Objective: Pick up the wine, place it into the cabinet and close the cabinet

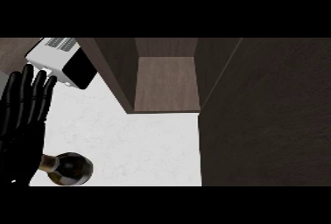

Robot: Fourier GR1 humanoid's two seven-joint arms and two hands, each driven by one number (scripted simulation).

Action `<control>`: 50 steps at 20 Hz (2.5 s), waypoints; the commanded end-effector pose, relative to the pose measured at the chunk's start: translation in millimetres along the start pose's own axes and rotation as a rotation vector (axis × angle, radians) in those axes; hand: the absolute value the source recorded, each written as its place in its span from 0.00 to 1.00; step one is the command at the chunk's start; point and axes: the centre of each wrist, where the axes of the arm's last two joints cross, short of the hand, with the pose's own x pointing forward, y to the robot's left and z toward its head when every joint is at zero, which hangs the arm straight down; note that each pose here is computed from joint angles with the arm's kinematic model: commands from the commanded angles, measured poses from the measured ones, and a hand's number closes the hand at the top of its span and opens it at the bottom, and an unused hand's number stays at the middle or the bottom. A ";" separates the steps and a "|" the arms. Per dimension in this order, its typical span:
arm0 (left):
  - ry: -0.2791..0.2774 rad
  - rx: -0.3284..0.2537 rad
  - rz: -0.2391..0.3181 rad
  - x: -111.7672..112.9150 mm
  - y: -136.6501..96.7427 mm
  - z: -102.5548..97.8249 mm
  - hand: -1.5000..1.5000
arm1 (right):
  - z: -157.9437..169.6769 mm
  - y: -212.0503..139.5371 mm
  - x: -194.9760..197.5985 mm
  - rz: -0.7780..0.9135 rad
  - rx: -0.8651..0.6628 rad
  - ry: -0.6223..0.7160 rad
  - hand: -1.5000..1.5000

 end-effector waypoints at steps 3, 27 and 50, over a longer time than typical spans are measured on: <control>0.058 0.010 0.042 0.4 12.9 19.6 0.00 | 17.5 -0.5 8.6 -0.009 0.037 -0.003 0.00; 0.344 0.105 0.354 110.4 27.2 58.0 0.00 | 57.4 17.3 95.4 -0.289 0.315 0.195 0.00; 0.320 0.207 0.271 121.1 50.4 42.4 0.00 | 64.0 21.3 118.6 -0.300 0.291 0.191 0.00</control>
